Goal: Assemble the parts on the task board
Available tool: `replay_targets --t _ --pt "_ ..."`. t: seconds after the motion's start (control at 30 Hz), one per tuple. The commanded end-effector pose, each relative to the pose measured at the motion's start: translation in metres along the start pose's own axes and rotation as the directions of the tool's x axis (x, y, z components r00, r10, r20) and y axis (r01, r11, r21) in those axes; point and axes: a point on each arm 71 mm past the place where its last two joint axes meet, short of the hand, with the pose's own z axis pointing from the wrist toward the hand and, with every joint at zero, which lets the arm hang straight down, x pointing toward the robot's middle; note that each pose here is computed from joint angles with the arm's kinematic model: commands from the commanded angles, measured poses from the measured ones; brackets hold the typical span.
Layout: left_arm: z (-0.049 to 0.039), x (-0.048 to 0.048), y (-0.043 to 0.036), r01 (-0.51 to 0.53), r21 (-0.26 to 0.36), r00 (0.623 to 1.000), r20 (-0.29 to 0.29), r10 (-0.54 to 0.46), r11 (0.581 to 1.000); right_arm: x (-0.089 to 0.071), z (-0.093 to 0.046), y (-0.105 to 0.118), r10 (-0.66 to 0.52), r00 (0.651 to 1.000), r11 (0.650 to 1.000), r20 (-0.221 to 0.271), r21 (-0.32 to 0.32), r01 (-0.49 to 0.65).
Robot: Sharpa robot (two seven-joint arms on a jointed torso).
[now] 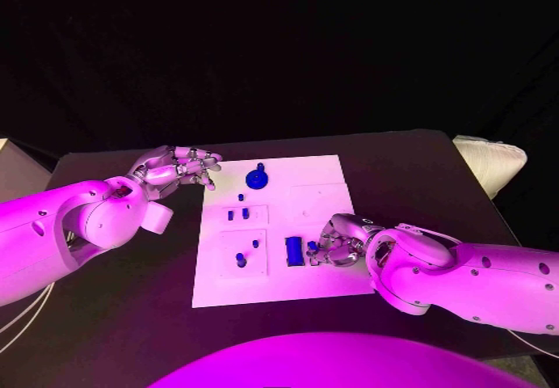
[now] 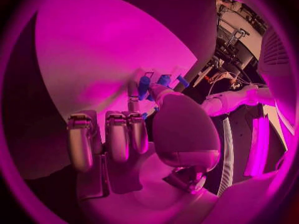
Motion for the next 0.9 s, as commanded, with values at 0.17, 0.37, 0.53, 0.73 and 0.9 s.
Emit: replay_targets --t 0.17,0.37,0.53,0.73,0.9 --pt "0.0008 0.0017 -0.0004 0.002 0.003 1.000 -0.015 -0.002 1.000 0.001 -0.002 0.001 0.003 1.000 1.000 0.000 -0.010 -0.003" --pt "0.0012 0.0018 -0.0001 0.002 0.000 1.000 -0.017 -0.002 1.000 0.001 -0.003 0.001 0.004 1.000 1.000 -0.001 -0.012 -0.004" --pt "0.0016 0.0020 0.0000 0.002 -0.001 1.000 -0.018 -0.002 1.000 0.001 -0.005 0.000 0.008 1.000 1.000 -0.007 -0.014 -0.008" --pt "0.0019 0.0019 0.0002 0.002 -0.002 1.000 -0.017 -0.002 1.000 -0.001 -0.006 -0.006 0.007 1.000 1.000 -0.008 -0.006 -0.007" --pt "0.0020 0.0014 0.0003 0.002 -0.002 1.000 -0.016 -0.002 1.000 -0.002 -0.006 -0.011 0.006 1.000 1.000 -0.010 -0.013 -0.006"
